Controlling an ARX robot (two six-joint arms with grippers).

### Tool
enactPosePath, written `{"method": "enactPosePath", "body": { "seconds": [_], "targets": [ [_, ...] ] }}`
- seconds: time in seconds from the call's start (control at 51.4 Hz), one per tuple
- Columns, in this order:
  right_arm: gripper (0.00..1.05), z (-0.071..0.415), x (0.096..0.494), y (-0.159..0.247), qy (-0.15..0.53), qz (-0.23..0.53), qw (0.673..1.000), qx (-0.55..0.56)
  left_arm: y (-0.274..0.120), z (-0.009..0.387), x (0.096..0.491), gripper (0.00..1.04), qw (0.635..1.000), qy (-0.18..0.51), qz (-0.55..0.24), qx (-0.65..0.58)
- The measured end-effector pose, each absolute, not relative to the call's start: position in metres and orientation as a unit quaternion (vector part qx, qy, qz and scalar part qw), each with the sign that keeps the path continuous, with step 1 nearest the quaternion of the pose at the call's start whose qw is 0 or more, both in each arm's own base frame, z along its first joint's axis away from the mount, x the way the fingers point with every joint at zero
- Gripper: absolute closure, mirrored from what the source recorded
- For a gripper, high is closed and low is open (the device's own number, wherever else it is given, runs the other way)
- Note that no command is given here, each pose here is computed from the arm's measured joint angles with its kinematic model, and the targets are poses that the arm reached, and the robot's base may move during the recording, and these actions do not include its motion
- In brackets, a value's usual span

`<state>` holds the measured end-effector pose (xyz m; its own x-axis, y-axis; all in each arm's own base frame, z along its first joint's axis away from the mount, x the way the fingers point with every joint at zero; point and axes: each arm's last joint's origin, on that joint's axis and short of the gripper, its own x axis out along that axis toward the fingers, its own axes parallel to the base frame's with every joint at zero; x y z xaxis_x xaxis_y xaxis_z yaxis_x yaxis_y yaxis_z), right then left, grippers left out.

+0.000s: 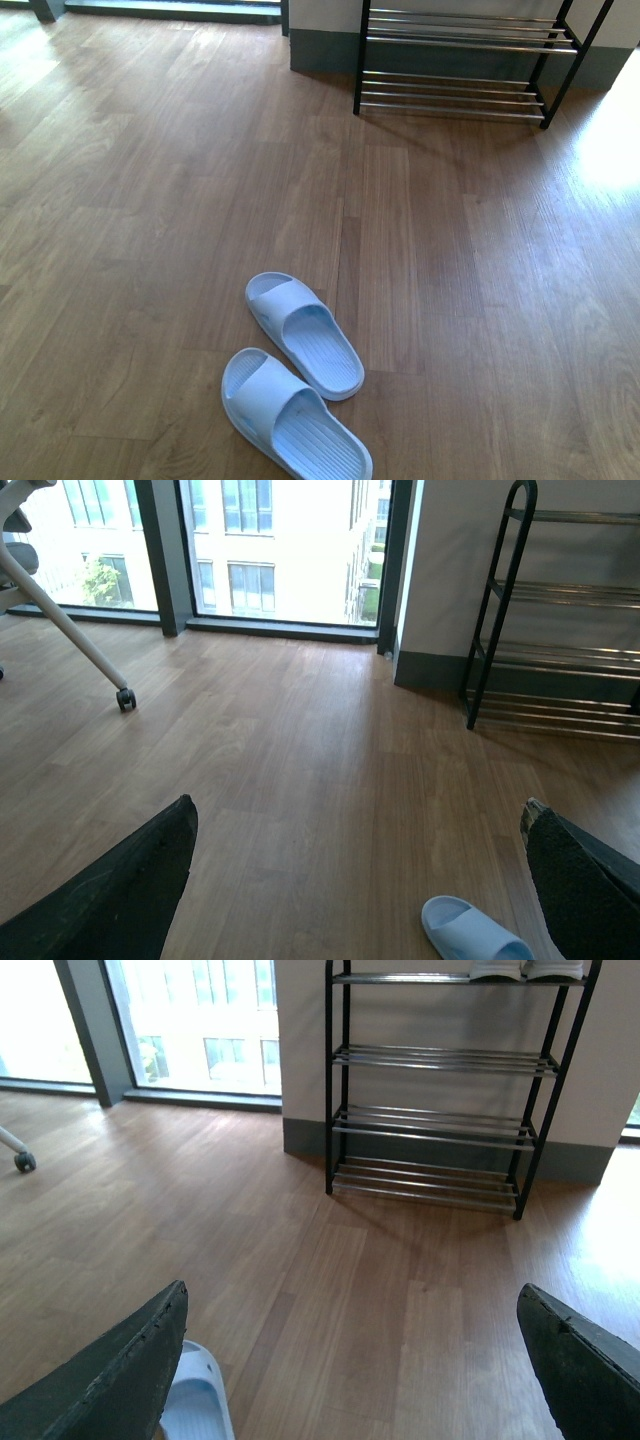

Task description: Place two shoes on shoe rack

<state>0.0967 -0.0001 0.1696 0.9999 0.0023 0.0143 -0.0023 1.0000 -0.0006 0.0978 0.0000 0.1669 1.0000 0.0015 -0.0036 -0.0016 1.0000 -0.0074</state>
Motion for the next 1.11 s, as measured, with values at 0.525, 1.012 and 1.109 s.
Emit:
{"method": "enactPosePath", "body": {
  "seconds": [0.525, 1.012, 1.109],
  "targets": [
    [0.09, 0.1695, 0.0967, -0.0002, -0.007, -0.001, 1.000, 0.000, -0.0001, 0.1669, 0.0978, 0.09, 1.000, 0.002, -0.001, -0.004],
    [0.09, 0.1696, 0.0967, -0.0001, -0.007, 0.001, 1.000, 0.000, 0.0000, 0.1669, 0.0978, 0.09, 1.000, 0.002, 0.001, -0.004],
    [0.09, 0.1697, 0.0967, -0.0001, -0.007, 0.001, 1.000, 0.000, -0.0001, 0.1669, 0.0978, 0.09, 1.000, 0.002, 0.001, -0.004]
  ]
}}
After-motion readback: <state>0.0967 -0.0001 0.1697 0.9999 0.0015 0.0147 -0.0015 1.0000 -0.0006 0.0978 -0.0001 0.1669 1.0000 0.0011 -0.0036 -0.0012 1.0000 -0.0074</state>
